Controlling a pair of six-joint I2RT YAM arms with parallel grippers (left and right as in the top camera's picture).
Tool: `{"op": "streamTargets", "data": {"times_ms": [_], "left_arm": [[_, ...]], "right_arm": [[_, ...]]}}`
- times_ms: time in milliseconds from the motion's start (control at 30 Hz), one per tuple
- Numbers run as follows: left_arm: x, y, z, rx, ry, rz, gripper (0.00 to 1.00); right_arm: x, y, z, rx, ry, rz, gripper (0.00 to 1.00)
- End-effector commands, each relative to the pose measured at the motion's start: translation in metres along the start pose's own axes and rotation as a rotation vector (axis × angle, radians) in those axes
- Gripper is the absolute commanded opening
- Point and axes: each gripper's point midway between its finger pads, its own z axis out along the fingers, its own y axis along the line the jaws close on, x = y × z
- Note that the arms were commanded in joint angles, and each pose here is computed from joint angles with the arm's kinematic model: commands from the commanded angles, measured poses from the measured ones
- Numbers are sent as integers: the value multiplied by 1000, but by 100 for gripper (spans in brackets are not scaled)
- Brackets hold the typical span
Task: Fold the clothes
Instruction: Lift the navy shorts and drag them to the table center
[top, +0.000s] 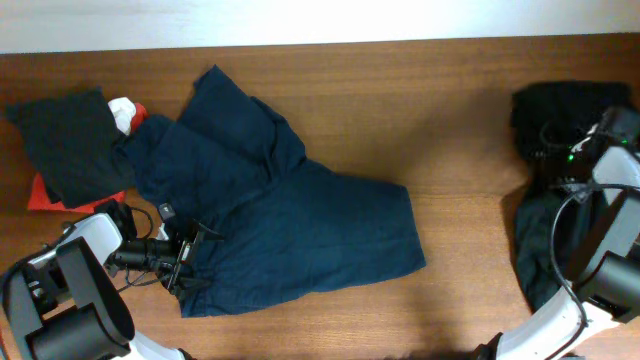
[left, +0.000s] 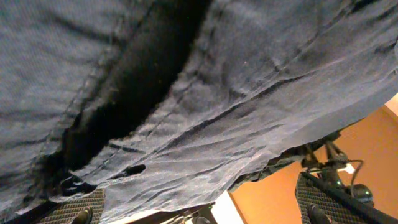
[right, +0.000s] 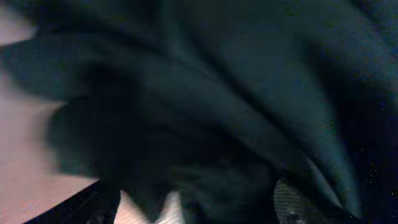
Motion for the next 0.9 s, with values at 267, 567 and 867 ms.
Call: {"op": "streamTargets", "data": {"times_ms": [267,567,867], "left_arm": [[-51,87,-9,-457,-178,134,99],[-50,85,-8,-447,-175,135,99],[-51,85,-8,-446,-179,137,99]], "right_arm": [[189,371,-75,-868,191,-784,90],[326,439,6,-833,227,-847,85],[179,433,-148,-586,-150,-948,10]]}}
